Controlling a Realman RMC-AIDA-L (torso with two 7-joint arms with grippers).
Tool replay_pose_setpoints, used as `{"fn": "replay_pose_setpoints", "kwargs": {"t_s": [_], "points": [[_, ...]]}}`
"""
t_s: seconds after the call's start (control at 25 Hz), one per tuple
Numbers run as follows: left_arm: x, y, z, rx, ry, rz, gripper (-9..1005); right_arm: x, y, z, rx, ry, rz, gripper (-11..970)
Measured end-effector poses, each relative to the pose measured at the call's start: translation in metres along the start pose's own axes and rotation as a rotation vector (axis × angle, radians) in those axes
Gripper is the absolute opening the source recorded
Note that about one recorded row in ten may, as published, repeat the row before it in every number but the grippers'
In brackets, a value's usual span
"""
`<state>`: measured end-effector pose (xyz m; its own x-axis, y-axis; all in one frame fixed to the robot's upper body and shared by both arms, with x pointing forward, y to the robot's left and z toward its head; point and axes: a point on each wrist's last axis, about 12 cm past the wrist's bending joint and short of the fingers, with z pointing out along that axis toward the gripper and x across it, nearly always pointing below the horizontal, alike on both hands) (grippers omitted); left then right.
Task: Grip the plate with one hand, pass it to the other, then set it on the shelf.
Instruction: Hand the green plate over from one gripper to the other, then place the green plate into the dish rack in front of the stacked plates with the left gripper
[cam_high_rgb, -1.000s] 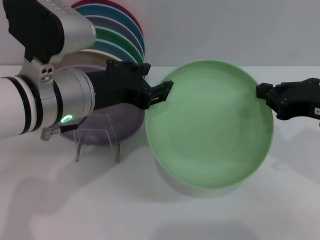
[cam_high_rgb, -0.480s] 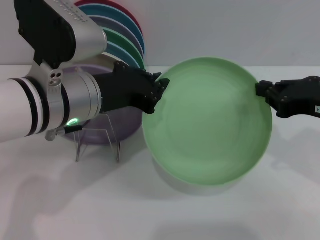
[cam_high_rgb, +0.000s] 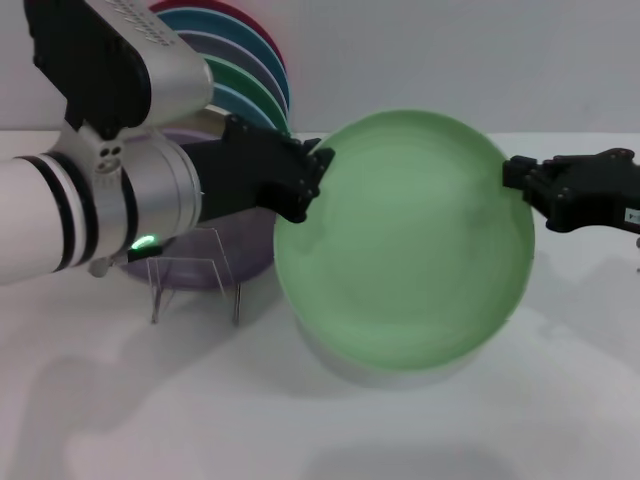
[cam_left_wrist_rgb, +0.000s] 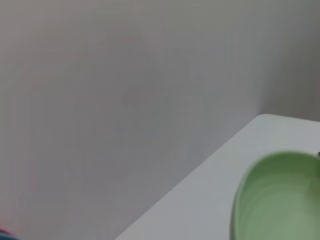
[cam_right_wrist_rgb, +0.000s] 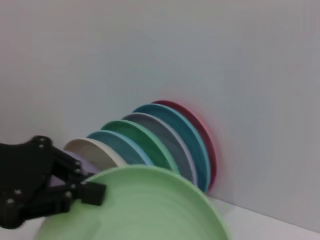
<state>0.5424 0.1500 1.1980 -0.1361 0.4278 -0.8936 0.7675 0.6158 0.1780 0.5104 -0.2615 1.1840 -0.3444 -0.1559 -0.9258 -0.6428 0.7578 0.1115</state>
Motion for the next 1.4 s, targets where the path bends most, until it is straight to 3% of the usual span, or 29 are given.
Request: {"fn": "replay_pose_setpoints", "kwargs": {"t_s": [0.32,0.52,0.72,0.8,0.92,1.0,1.16,1.24,1.32,1.36,1.4], "points": [[-0.004,-0.002,0.000,-0.003,-0.025,0.021,55,0.005,-0.004,-0.004,-0.034,-0.049,0.057,18],[-0.005,0.000,-0.005,-0.041,-0.057,0.031,55,0.016,-0.014,-0.020,-0.062,-0.103,0.136,178],[-0.004,0.000,-0.012,-0.180,-0.157,0.124,51,0.041,-0.034,-0.062,-0.086,-0.353,0.275,405],[-0.006,0.000,-0.017,-0.297,-0.234,0.187,48,0.061,-0.046,-0.085,-0.092,-0.486,0.326,636],[-0.009,-0.004,-0.020,-0.383,-0.294,0.233,48,0.073,-0.053,-0.094,-0.092,-0.533,0.363,637],[-0.011,-0.011,-0.022,-0.476,-0.354,0.290,47,0.084,-0.059,-0.097,-0.091,-0.563,0.408,637],[-0.005,-0.027,-0.024,-0.676,-0.488,0.418,47,0.088,-0.060,-0.096,-0.097,-0.556,0.412,638],[0.009,-0.034,-0.031,-0.774,-0.637,0.453,47,0.088,-0.060,-0.095,-0.102,-0.548,0.408,638],[0.025,-0.036,-0.040,-0.789,-0.769,0.450,47,0.088,-0.059,-0.094,-0.105,-0.546,0.407,637],[0.025,-0.036,-0.040,-0.789,-0.769,0.450,47,0.088,-0.059,-0.094,-0.106,-0.546,0.407,637],[0.042,-0.031,-0.047,-0.772,-0.861,0.427,46,0.087,-0.059,-0.093,-0.109,-0.545,0.406,637]]}}
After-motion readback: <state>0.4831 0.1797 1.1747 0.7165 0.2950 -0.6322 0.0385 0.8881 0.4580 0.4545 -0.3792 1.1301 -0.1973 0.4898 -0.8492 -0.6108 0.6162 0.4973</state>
